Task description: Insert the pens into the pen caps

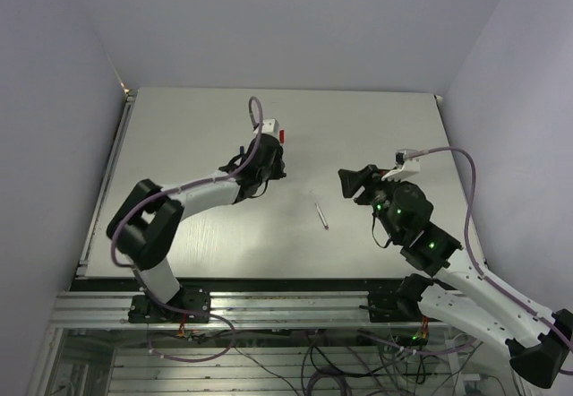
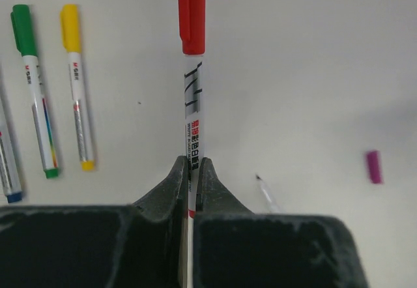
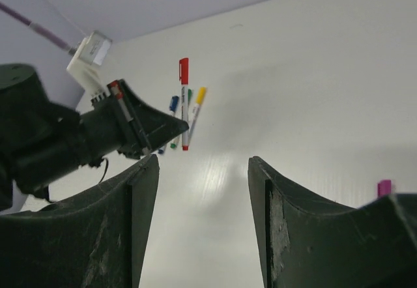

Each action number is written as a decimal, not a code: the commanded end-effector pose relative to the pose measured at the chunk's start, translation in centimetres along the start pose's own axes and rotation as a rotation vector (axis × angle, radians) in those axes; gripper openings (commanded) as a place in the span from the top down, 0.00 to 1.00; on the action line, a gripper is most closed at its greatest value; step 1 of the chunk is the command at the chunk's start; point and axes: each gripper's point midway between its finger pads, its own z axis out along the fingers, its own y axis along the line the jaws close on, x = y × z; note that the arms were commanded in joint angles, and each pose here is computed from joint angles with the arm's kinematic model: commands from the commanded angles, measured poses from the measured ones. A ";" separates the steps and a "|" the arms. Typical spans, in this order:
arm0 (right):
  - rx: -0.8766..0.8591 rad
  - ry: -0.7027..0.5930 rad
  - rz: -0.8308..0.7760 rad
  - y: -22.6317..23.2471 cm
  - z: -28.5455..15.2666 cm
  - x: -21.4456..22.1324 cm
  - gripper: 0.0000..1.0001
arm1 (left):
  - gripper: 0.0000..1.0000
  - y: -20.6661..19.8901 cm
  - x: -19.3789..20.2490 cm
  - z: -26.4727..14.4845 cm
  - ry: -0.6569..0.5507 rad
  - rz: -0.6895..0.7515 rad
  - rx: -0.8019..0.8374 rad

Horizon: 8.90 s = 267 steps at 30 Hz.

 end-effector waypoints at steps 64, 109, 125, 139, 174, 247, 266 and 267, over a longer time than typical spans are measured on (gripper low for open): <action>0.390 0.090 -0.063 -9.4 0.8 3.4 0.33 | 0.70 -2.0 5.3 2.8 0.328 0.146 -0.057; 0.365 0.137 0.056 -14.1 0.5 6.9 0.32 | 0.04 -8.4 15.4 2.1 0.481 0.157 -0.155; 0.365 0.102 0.105 -13.9 0.1 6.2 0.32 | 0.13 -3.4 17.2 1.1 0.576 0.423 -0.336; 0.381 0.086 0.131 -13.9 -0.1 5.6 0.32 | 0.30 -0.6 19.4 -1.1 0.667 0.551 -0.375; 0.620 0.223 0.058 -16.5 -0.7 5.8 0.33 | 0.93 2.5 26.0 -4.9 0.886 0.524 -0.168; 0.579 0.489 -0.018 -19.3 5.0 12.0 1.00 | 0.93 -4.6 23.9 -4.4 0.784 0.402 0.152; 0.165 0.018 -0.002 -9.8 2.2 -1.2 1.00 | 0.93 -13.6 10.6 -8.4 0.261 0.272 0.503; 0.154 0.008 -0.002 -9.5 2.1 -1.5 1.00 | 0.93 -13.9 10.0 -8.8 0.231 0.263 0.521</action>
